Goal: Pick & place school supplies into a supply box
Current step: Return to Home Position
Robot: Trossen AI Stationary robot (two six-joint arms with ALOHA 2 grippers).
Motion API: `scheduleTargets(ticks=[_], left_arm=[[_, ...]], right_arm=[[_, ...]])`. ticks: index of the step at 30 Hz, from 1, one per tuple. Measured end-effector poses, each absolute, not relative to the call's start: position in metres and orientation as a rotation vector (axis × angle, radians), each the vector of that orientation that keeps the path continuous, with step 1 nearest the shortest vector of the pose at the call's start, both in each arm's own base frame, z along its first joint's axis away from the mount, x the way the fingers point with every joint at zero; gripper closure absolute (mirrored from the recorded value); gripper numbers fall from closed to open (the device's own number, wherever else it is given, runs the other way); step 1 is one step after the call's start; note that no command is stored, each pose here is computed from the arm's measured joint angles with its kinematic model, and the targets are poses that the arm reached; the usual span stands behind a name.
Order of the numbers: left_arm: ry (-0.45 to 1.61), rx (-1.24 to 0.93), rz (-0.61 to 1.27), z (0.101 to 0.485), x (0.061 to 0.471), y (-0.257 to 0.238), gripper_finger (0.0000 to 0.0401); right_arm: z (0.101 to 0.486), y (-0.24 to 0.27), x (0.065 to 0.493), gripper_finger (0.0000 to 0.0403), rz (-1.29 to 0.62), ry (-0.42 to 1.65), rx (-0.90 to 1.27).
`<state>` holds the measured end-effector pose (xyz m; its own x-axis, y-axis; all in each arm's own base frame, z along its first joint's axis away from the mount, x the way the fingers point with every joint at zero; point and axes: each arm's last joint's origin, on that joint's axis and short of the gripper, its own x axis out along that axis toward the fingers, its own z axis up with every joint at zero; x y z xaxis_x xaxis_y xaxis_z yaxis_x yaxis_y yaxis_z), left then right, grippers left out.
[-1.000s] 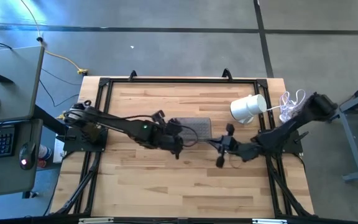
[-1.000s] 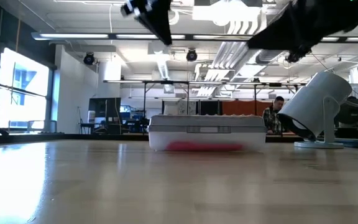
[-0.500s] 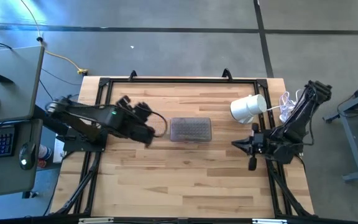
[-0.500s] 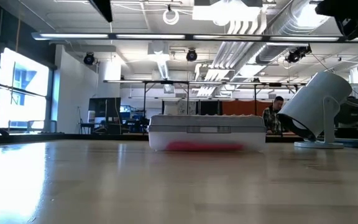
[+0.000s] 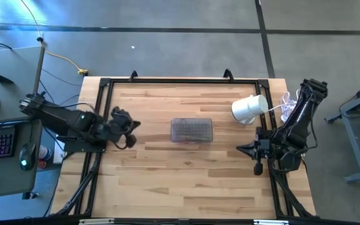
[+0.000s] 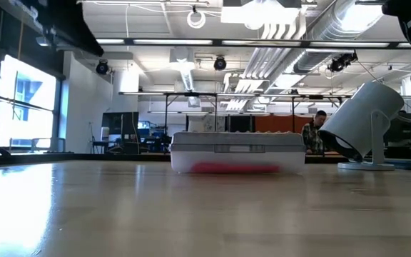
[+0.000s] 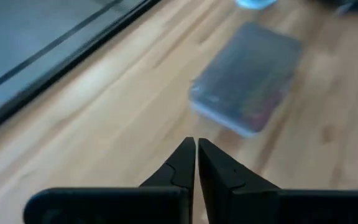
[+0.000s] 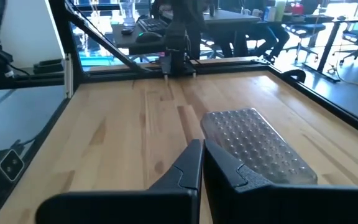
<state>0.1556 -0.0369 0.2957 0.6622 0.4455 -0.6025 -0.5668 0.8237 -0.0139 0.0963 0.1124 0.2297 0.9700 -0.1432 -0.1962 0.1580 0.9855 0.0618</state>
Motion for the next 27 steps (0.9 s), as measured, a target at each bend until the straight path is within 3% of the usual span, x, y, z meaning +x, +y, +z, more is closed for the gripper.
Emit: scheduleTargets(ticks=[5,10,27], left_arm=[[0.416,-0.223,0.392,0.245,0.148,-0.036,0.0348],[0.270,-0.249,0.356,0.212,0.140,-0.033,0.0362],[0.233,-0.131,0.308,0.211,0.131,-0.030,0.0342]], right_arm=[[0.230,0.113,0.096,0.0402,-0.155,0.190,0.075],[0.229,0.113,0.096,0.0402,-0.134,0.202,0.077],[0.232,0.115,0.097,0.0402,-0.095,0.201,0.044]])
